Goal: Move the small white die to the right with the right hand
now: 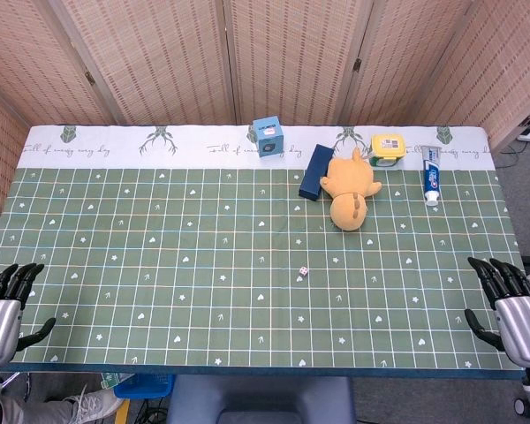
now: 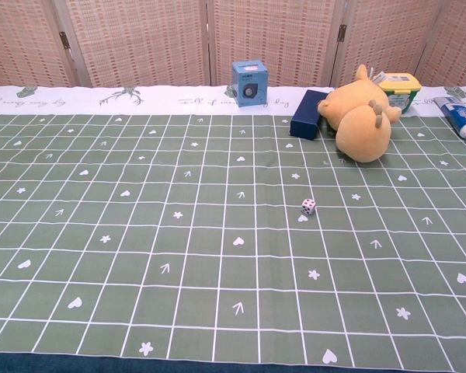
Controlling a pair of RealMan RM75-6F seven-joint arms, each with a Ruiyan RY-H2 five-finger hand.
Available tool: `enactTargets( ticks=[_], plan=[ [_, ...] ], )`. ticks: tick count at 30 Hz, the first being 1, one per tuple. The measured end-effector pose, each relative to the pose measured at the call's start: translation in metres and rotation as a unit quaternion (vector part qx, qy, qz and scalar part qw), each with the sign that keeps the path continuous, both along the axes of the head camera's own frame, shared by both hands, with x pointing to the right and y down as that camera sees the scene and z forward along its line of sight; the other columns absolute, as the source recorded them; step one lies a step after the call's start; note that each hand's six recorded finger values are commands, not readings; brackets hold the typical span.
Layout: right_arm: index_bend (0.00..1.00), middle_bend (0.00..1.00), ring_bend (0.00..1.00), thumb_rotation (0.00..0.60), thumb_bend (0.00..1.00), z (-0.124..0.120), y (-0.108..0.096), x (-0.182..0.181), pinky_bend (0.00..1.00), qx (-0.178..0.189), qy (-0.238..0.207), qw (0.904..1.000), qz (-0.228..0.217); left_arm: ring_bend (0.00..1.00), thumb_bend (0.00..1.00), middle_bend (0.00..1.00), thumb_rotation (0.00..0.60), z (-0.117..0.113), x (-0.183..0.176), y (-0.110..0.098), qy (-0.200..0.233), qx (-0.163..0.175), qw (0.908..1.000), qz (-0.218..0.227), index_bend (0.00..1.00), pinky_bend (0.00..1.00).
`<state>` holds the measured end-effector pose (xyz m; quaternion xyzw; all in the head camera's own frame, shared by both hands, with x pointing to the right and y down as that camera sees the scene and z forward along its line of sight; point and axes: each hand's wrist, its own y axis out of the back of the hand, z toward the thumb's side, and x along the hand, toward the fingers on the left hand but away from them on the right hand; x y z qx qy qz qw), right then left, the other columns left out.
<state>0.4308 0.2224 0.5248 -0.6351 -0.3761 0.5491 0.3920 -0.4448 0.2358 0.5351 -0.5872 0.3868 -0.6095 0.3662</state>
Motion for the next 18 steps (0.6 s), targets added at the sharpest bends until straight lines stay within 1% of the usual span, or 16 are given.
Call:
enactTargets(
  ticks=[10,14,18],
  plan=[
    [0.0,0.16,0.13,0.6,0.3,0.002,-0.001,0.0,0.16,-0.006,-0.001,1.0,0.002,0.1,0.24,0.16,0.6,0.0,0.0,0.001,0.001,-0.002,1.0,0.0,0.14,0.16],
    [0.0,0.26,0.2,0.6,0.3,0.003,-0.005,-0.004,0.2,-0.005,-0.003,1.0,-0.007,0.1,0.24,0.16,0.6,-0.001,-0.001,0.0,0.001,0.0,1.0,-0.001,0.14,0.16],
    [0.0,0.34,0.3,0.6,0.3,0.009,-0.014,-0.018,0.28,-0.009,-0.008,0.9995,-0.03,0.1,0.24,0.16,0.6,-0.002,0.001,0.0,0.004,0.001,1.0,0.002,0.14,0.16]
  ],
)
